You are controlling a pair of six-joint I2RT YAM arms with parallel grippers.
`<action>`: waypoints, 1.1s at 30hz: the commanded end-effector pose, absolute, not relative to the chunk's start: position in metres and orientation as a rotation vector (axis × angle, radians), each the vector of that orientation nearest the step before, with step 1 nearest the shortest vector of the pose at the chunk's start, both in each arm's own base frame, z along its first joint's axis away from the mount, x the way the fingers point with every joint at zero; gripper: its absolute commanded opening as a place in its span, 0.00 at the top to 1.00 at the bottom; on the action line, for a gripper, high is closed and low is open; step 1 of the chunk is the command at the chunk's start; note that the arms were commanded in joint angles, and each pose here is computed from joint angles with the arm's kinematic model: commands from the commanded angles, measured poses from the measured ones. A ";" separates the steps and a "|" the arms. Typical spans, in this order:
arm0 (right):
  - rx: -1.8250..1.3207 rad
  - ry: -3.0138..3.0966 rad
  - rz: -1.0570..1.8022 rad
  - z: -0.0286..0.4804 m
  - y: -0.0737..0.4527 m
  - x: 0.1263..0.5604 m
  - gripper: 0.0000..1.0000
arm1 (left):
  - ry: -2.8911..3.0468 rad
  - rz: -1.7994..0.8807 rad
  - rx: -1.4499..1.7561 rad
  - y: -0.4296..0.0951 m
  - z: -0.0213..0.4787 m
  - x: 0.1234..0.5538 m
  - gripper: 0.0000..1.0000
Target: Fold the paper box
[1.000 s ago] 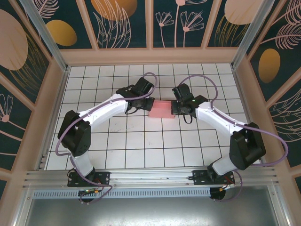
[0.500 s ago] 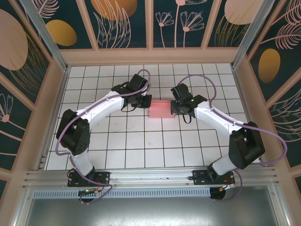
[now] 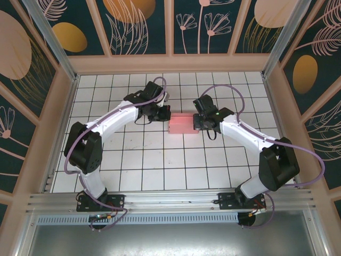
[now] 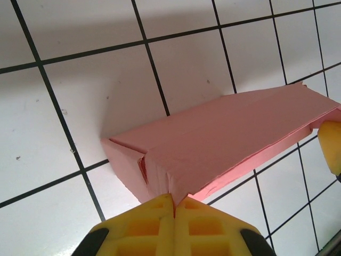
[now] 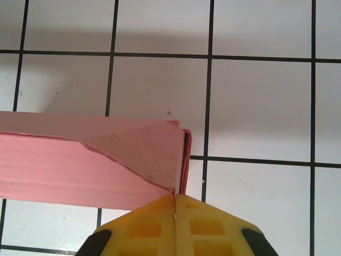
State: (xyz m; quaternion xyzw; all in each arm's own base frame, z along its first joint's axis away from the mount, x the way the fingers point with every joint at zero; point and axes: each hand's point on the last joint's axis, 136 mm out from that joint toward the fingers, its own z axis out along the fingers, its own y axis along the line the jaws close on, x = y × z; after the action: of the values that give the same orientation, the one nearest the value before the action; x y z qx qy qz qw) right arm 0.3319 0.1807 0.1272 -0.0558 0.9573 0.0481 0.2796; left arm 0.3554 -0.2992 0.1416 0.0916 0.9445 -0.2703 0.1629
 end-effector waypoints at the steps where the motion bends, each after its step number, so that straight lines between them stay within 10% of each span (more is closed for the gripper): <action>1: -0.165 2.570 0.100 0.129 0.180 0.333 1.00 | 2.684 -0.845 0.235 -0.302 0.153 0.361 1.00; 33: -0.155 2.541 0.139 0.125 0.185 0.336 1.00 | 2.509 -0.808 0.307 -0.289 0.125 0.365 1.00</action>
State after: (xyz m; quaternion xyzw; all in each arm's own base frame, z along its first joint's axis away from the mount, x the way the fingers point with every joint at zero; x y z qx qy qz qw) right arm 0.3355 0.1834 0.1294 -0.0566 0.9545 0.0530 0.2880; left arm 0.3653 -0.2950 0.1274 0.1062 0.9215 -0.3044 0.2164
